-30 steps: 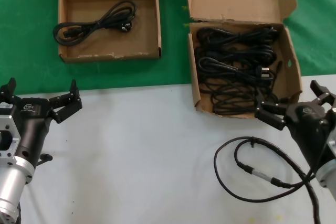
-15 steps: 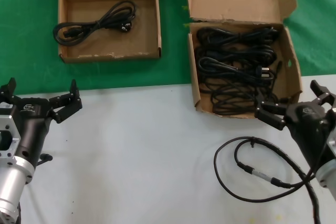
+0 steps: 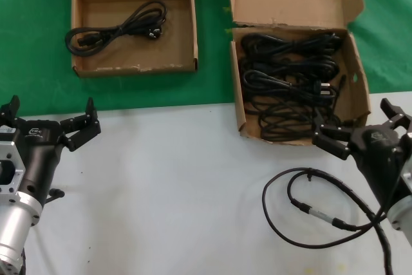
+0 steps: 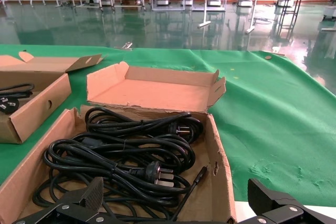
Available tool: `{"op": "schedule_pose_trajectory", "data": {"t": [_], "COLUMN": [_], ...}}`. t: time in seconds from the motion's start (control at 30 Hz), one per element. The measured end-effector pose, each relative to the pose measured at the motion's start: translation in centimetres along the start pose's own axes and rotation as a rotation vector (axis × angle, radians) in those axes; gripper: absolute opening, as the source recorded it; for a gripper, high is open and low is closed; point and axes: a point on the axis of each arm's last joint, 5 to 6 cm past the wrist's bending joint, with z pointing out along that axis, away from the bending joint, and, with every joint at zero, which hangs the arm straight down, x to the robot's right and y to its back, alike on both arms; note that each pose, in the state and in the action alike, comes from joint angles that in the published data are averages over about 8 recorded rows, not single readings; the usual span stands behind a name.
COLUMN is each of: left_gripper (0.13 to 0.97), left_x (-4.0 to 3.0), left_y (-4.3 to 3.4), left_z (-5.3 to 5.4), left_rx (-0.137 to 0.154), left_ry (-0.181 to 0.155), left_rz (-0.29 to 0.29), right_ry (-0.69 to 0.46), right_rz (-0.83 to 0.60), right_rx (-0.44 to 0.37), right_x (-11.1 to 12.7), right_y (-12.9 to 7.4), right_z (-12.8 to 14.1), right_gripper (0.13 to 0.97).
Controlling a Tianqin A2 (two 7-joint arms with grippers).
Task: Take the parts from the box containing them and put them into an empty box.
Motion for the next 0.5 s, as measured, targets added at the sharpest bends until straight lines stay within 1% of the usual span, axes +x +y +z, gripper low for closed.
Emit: {"op": "schedule_pose_trajectory", "data": {"t": [0.5], "left_gripper": [0.966], "left_x": [0.0], "left_y": [0.0], "left_z": [0.0], "left_rx": [0.0], "left_ry": [0.0], "left_rz": [0.0], "right_ry": [0.0], "right_rz": [0.0], "right_rx": [0.0], "right_x": [0.0], "right_y": [0.0], "right_z": [0.0], "right_gripper": [0.966]}}
